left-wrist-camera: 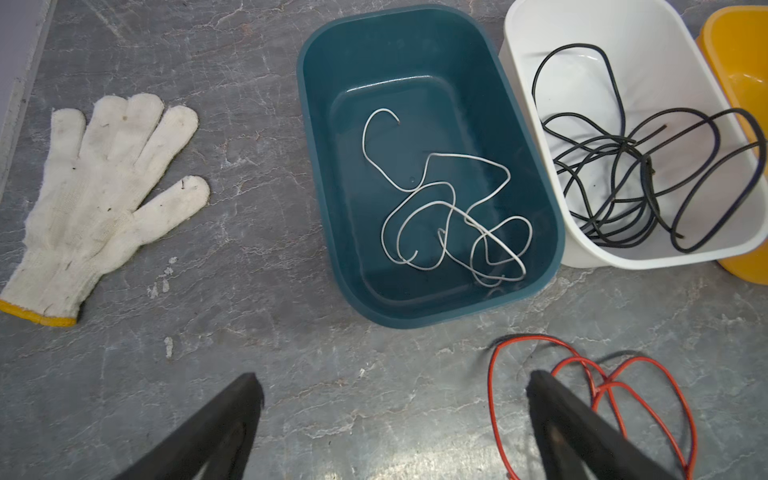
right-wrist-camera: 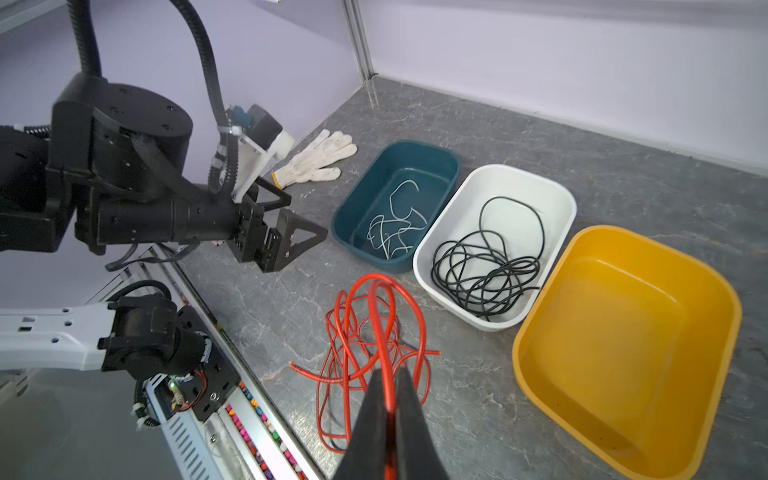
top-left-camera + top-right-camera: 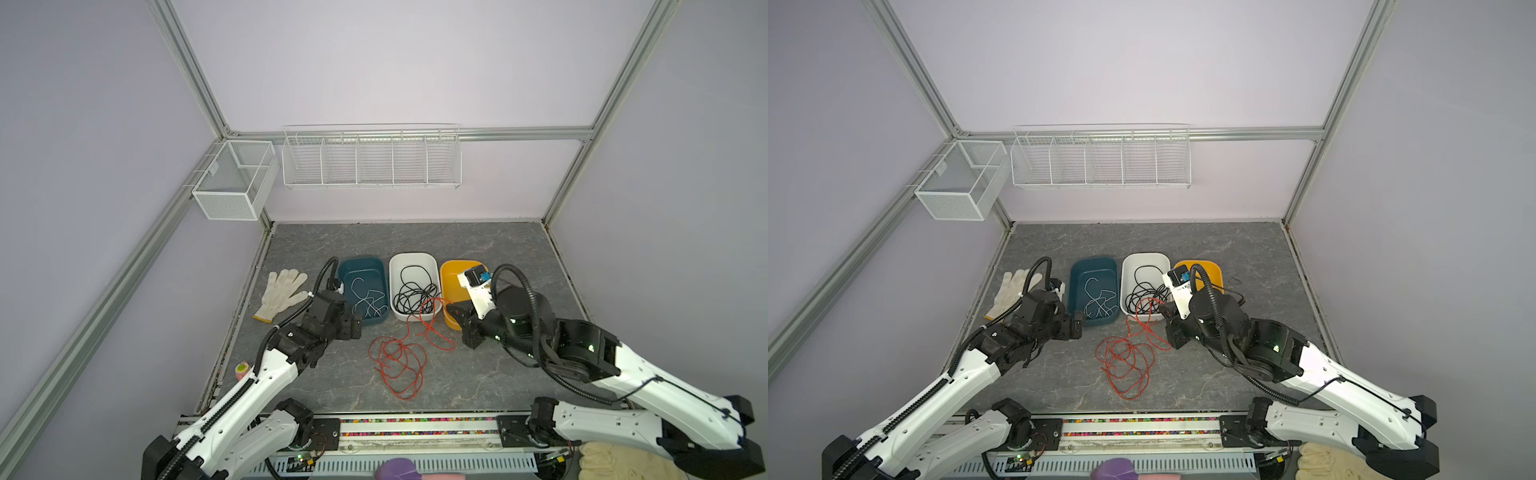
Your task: Untangle the cables
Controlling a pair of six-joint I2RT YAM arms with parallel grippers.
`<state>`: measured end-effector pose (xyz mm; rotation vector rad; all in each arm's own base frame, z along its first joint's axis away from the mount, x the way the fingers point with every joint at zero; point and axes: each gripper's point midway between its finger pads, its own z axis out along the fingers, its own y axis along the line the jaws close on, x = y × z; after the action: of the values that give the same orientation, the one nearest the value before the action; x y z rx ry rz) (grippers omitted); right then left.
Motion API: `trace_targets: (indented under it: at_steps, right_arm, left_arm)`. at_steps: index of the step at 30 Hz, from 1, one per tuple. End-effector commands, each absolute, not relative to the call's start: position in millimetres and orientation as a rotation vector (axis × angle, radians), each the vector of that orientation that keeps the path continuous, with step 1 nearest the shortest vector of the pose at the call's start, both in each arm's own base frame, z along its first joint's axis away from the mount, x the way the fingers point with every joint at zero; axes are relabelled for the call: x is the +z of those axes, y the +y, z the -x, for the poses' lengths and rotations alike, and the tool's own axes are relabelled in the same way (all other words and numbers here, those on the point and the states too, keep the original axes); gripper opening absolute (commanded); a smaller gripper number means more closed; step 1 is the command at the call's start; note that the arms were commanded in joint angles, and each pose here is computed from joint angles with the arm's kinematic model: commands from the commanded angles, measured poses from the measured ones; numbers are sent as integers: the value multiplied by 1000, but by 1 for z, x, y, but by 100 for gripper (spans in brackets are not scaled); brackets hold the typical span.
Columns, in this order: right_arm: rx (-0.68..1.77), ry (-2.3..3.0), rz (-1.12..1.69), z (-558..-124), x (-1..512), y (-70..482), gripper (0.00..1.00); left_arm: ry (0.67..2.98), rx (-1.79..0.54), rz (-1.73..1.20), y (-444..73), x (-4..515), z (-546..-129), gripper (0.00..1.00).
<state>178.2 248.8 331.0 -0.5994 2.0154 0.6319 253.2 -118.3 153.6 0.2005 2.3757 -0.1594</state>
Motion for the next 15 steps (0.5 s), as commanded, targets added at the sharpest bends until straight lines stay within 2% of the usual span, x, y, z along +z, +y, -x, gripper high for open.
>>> trace_targets:
  at_steps: [1,6,15]
  right_arm:
    - [543,2005,614,-185,337,241,6]
    - [456,2133,674,-188,306,253,6]
    - [325,2332,593,-192,227,245,6]
  left_arm:
    - [2390,-171,-219,-121,150,-250,99]
    - [2385,-189,-229,-124,152,-249,99]
    - [2366,-200,-233,-125,156,-248,99]
